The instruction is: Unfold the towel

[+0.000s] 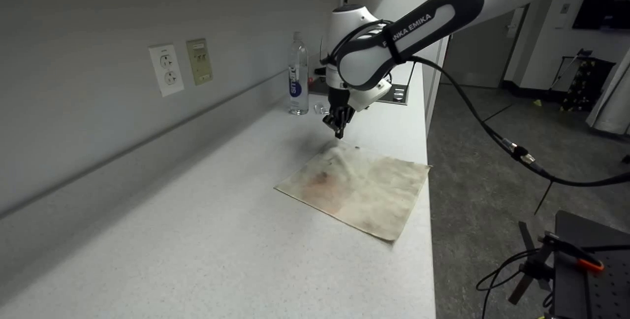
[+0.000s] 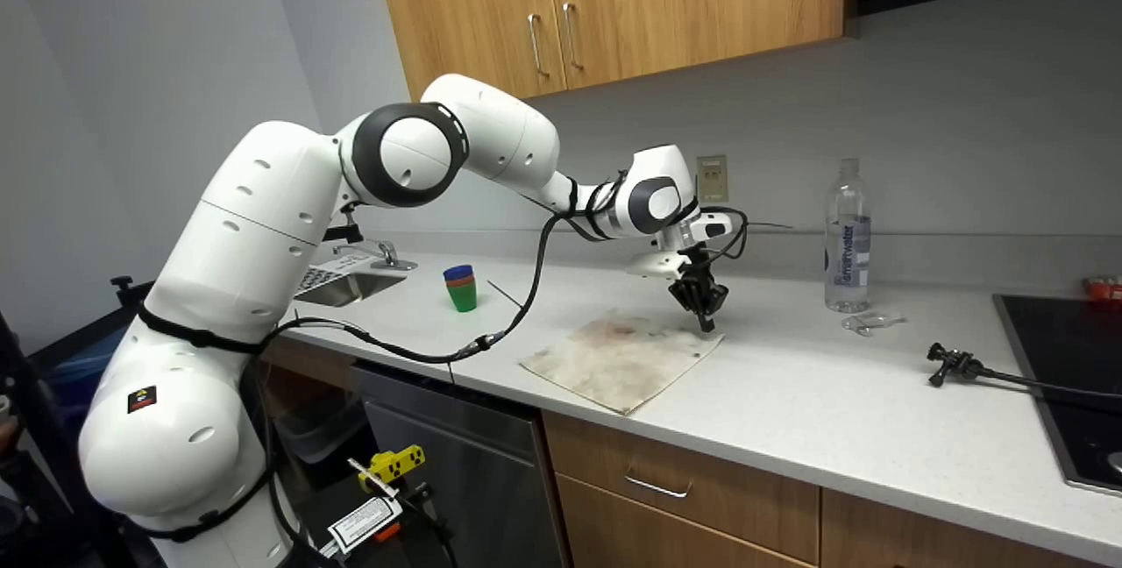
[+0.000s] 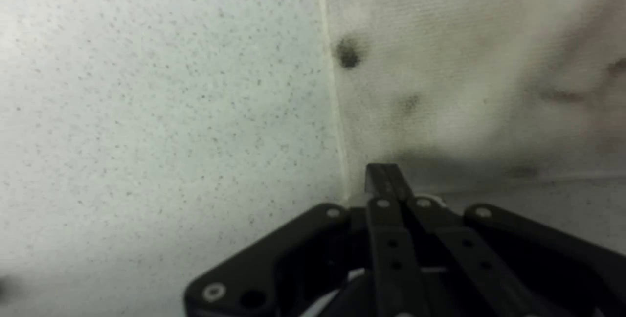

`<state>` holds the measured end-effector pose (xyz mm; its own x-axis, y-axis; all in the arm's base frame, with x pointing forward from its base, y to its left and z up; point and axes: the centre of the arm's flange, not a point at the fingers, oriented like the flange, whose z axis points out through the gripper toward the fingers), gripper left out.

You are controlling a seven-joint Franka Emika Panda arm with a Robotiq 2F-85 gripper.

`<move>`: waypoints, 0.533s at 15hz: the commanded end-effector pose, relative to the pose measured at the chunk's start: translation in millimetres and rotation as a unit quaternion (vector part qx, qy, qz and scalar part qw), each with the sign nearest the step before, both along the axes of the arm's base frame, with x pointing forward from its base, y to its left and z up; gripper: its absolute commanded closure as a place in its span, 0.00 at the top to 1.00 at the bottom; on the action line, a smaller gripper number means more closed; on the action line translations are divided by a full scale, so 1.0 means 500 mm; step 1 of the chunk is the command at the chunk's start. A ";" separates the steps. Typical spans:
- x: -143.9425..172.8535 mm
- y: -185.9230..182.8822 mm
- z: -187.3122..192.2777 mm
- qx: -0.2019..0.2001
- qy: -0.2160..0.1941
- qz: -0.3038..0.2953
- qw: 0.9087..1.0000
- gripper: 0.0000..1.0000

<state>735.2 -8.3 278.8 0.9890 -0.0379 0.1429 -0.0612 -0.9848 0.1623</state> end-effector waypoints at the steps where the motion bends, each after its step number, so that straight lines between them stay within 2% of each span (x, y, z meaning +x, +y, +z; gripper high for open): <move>1: -0.072 0.008 0.092 0.010 -0.008 0.010 1.000 0.00; 8: -0.233 0.075 0.195 0.038 -0.011 0.047 0.998 0.00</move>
